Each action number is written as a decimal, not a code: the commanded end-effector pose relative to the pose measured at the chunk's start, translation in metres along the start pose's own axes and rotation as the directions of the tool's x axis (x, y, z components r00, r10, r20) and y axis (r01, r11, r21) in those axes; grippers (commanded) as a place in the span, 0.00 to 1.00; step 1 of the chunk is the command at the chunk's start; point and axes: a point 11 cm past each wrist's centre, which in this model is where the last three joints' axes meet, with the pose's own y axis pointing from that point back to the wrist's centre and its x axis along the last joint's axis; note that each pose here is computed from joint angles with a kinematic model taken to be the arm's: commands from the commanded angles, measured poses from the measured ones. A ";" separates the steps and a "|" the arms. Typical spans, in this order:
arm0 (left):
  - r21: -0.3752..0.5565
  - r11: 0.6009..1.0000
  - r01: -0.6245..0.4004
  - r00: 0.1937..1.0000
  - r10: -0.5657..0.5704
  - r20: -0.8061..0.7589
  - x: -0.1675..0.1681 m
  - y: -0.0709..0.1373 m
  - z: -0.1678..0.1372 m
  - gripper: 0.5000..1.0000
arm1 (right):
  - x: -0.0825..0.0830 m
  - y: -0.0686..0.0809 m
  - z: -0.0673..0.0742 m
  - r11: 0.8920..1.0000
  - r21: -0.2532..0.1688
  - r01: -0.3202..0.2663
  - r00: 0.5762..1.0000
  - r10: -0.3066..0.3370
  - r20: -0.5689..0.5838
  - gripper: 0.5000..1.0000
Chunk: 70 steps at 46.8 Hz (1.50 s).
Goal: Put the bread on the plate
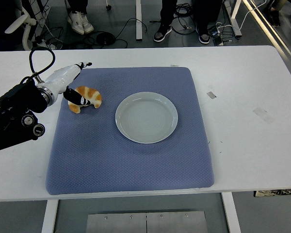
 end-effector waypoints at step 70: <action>0.040 0.995 0.090 0.995 -0.092 0.041 -0.020 -0.011 -0.013 0.38 | 0.000 0.000 0.000 1.000 0.000 0.000 1.000 0.000 0.000 1.00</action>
